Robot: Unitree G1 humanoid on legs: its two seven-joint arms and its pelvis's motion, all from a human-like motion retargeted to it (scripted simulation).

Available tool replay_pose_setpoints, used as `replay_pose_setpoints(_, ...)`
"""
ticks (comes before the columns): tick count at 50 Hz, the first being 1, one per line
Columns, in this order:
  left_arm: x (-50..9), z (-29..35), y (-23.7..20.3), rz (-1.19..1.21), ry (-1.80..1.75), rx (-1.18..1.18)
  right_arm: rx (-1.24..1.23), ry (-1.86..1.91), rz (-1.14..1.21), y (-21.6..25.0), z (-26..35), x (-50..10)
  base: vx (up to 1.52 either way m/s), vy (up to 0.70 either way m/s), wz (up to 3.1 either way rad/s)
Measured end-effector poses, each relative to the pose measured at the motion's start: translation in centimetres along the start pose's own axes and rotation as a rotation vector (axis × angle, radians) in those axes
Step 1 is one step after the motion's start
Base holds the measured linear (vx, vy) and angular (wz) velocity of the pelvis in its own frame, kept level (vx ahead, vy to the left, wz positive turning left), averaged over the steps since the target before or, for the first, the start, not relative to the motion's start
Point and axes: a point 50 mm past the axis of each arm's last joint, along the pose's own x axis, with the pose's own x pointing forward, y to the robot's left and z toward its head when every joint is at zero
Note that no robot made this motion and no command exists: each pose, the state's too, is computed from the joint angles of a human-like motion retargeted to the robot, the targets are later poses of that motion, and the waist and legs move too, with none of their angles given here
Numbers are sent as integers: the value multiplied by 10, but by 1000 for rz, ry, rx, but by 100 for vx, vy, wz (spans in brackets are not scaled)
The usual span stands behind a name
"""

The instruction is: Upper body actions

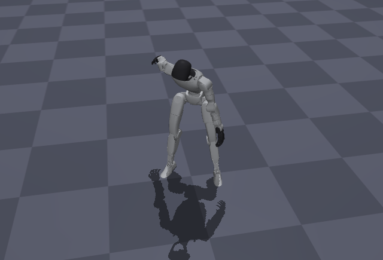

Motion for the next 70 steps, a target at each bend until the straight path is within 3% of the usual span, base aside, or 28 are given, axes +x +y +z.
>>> replay_pose_setpoints(10,-7,84,-18,-1,-242,-27,319,230,-290,-54,-82,-19,-72,4,-67)
replay_pose_setpoints(25,-32,159,15,133,-493,-29,432,129,-385,-33,-42,-9,-31,14,-58)
replay_pose_setpoints(39,-37,152,56,112,-488,-78,616,9,-526,-31,-6,-7,1,6,-18)
replay_pose_setpoints(46,-17,80,55,147,-341,-141,523,-76,-548,-36,20,-7,19,-10,40)
replay_pose_setpoints(55,-29,-88,92,234,123,153,206,-264,-437,-26,107,-11,37,-5,68)
replay_pose_setpoints(64,-143,-260,151,418,645,13,-25,-391,-437,-36,161,-25,57,2,93)
replay_pose_setpoints(70,-234,-315,182,565,861,-26,-89,-473,-391,-42,183,-32,55,1,130)
